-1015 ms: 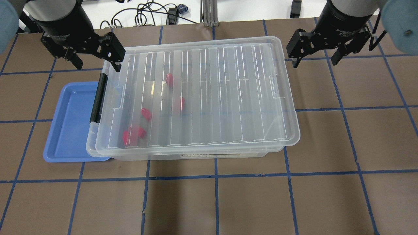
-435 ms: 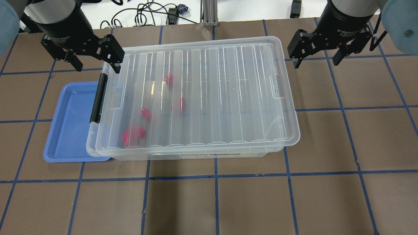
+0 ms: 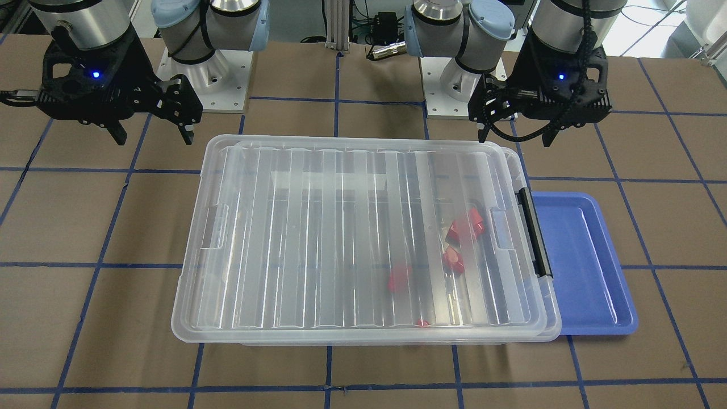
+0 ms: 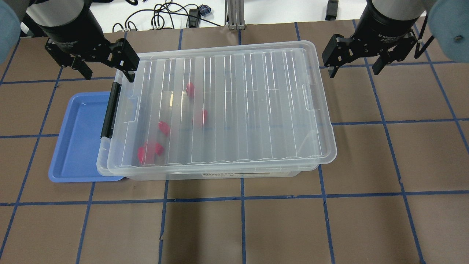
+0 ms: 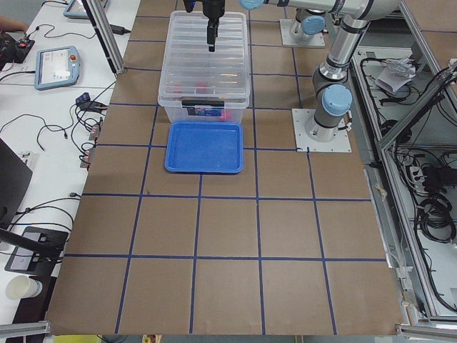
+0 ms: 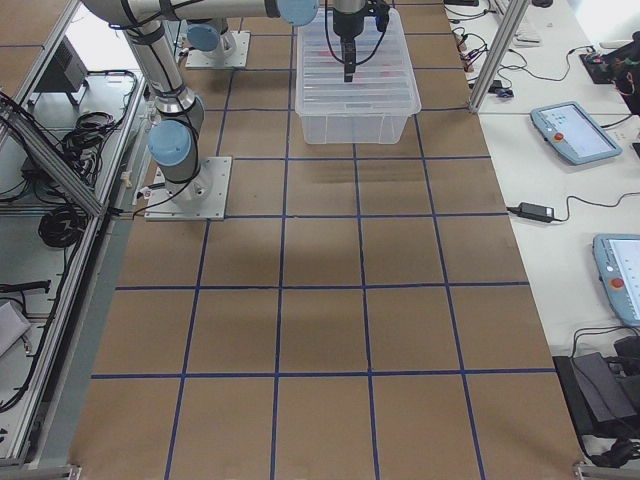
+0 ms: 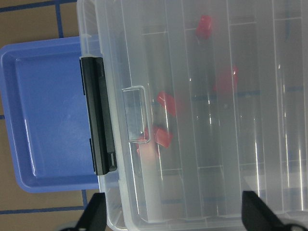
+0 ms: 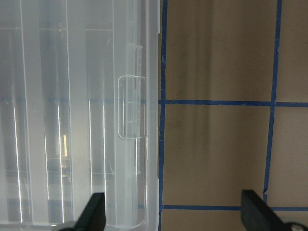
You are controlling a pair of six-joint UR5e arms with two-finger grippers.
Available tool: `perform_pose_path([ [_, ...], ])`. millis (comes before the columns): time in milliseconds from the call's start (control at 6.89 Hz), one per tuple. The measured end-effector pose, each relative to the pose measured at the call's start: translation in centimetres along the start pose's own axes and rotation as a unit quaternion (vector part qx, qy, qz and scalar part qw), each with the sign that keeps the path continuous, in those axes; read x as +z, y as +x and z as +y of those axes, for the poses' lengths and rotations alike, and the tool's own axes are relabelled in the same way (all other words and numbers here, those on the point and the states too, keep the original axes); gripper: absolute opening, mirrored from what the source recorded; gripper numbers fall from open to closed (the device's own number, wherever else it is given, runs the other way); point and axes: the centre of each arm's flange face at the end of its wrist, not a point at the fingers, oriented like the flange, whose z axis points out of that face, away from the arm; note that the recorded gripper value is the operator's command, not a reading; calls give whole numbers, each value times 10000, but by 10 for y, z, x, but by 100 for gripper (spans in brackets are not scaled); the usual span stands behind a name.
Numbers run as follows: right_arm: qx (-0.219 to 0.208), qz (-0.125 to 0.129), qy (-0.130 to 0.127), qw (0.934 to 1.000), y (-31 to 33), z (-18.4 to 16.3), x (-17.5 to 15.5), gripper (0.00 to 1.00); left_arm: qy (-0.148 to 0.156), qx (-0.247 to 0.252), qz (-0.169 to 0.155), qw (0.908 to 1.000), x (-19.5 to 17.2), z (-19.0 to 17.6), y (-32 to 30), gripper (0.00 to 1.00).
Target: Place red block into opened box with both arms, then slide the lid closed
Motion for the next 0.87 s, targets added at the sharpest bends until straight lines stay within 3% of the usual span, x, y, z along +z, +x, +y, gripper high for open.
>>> perform_pose_path([
  [870,-3,19,-6,10000,0,0,1,100,3,-18,6,10000,-1,2,2,100],
])
